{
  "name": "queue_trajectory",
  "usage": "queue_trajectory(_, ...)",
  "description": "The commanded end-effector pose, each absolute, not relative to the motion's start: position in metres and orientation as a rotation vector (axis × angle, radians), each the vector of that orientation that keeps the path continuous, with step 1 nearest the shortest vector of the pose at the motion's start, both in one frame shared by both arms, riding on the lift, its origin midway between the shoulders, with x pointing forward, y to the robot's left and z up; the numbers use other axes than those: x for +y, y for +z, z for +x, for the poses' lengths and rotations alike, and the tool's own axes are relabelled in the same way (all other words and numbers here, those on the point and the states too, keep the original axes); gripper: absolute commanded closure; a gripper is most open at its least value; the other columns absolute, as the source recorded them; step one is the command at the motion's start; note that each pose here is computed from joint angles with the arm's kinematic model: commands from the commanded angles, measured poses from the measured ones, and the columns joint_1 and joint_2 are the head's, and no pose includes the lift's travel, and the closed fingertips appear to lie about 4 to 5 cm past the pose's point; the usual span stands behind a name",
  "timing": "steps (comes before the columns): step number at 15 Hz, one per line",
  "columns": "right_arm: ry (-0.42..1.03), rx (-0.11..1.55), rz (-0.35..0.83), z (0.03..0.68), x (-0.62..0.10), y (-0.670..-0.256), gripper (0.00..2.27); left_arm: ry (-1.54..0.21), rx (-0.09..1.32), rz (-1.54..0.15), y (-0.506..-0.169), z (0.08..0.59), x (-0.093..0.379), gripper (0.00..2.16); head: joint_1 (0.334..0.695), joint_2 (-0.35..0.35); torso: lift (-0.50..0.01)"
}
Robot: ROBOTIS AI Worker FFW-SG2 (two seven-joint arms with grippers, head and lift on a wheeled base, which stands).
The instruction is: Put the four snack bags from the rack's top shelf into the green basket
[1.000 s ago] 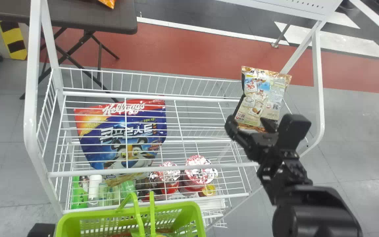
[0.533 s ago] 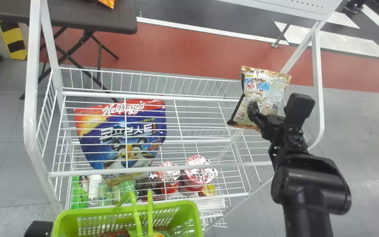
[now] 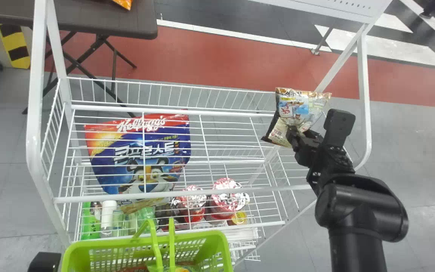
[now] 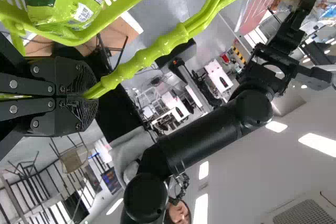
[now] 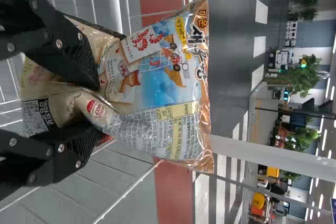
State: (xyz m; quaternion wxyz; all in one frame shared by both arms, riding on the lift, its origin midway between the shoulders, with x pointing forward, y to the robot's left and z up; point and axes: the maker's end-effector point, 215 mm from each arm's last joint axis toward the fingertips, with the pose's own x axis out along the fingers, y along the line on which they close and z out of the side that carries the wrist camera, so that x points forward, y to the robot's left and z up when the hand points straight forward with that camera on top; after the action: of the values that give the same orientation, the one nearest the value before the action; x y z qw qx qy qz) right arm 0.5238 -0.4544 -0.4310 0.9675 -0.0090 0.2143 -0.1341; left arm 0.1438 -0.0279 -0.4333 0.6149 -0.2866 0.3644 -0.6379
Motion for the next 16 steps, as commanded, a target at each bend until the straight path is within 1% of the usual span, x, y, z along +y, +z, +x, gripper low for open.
queue_trajectory(1,-0.252,0.387,0.0,0.506,-0.444,-0.412,2.19,-1.47,0.838,-0.66,-0.433,0.144,-0.028,1.73,0.695,-0.35,0.0)
queue_trajectory(4,-0.214,0.298,0.005,0.48,-0.427,-0.37,2.19,-1.476,0.836,-0.659,-0.431,0.143,-0.031,1.73,0.695,-0.35,0.0)
queue_trajectory(6,-0.168,0.269,0.03,0.457,-0.406,-0.341,2.19,-1.477,0.834,-0.659,-0.431,0.143,-0.032,1.73,0.695,-0.35,0.0)
queue_trajectory(8,-0.082,0.325,0.079,0.426,-0.368,-0.333,2.19,-1.478,0.833,-0.659,-0.43,0.143,-0.032,1.73,0.695,-0.35,0.0)
queue_trajectory(11,0.071,0.493,0.175,0.363,-0.298,-0.347,2.19,-1.472,0.83,-0.664,-0.43,0.141,-0.032,1.73,0.695,-0.35,0.0)
queue_trajectory(13,0.171,0.712,0.249,0.31,-0.259,-0.383,2.19,-1.465,0.816,-0.667,-0.43,0.139,-0.032,1.73,0.695,-0.35,0.0)
queue_trajectory(16,0.266,1.011,0.379,0.221,-0.23,-0.423,2.19,-1.463,0.812,-0.663,-0.429,0.139,-0.032,1.73,0.695,-0.35,0.0)
